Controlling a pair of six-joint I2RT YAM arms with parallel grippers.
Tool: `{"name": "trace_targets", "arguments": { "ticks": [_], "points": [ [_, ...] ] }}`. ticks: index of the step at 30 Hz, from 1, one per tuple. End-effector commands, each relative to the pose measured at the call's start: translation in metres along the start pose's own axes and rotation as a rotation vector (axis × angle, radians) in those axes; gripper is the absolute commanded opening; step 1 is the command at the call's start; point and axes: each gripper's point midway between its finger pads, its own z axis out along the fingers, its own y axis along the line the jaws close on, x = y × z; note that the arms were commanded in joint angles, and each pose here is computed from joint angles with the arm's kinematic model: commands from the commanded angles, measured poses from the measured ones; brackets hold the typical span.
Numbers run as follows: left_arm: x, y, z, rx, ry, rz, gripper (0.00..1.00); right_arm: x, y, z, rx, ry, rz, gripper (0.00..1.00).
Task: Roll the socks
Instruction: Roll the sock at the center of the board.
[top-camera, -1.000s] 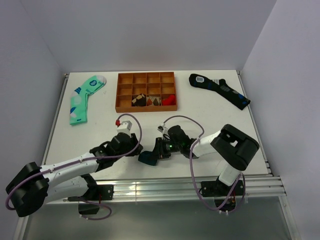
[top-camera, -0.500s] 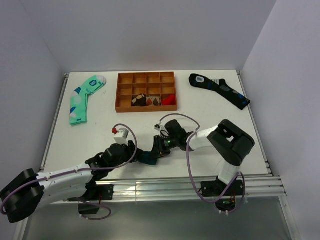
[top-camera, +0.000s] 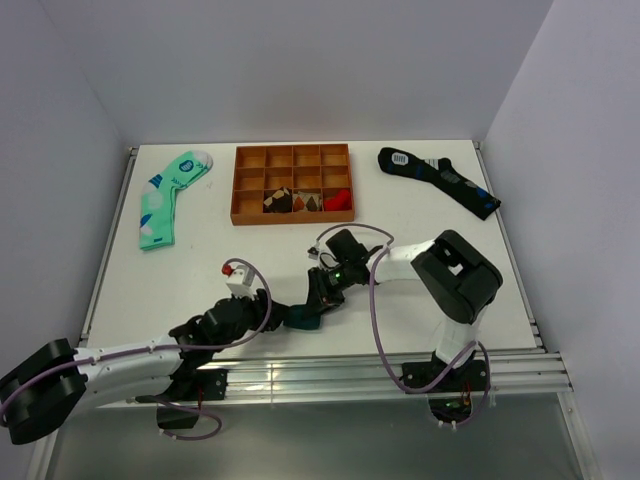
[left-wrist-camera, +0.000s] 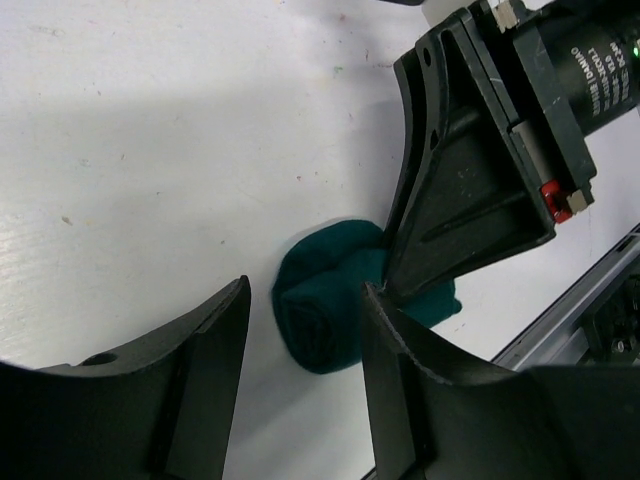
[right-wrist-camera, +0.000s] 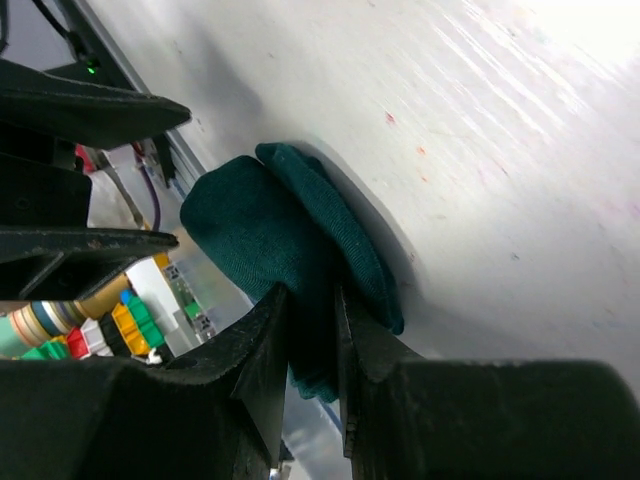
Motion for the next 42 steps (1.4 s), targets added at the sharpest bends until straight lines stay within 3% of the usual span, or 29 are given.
{"name": "trace_targets", "arguments": {
  "ticks": [1, 14, 30, 38, 42],
  "points": [
    [-0.013, -0.011, -0.003, 0.055, -0.077, -0.02, 0.53, 0.048, -0.083, -0.014, 0.346, 0.139, 0.129, 0.27],
    [-0.007, -0.039, 0.002, 0.168, -0.053, 0.052, 0.52, 0.031, -0.082, -0.024, 0.395, 0.158, 0.118, 0.27],
    [0.012, -0.052, 0.016, 0.19, 0.014, 0.109, 0.51, 0.027, -0.08, -0.025, 0.401, 0.15, 0.105, 0.27],
    [0.023, -0.044, 0.027, 0.133, 0.061, 0.103, 0.44, 0.029, -0.082, -0.023, 0.391, 0.134, 0.105, 0.26],
    [0.032, -0.039, 0.033, 0.102, 0.101, 0.107, 0.31, 0.03, -0.082, -0.023, 0.388, 0.12, 0.098, 0.27]
  ]
}}
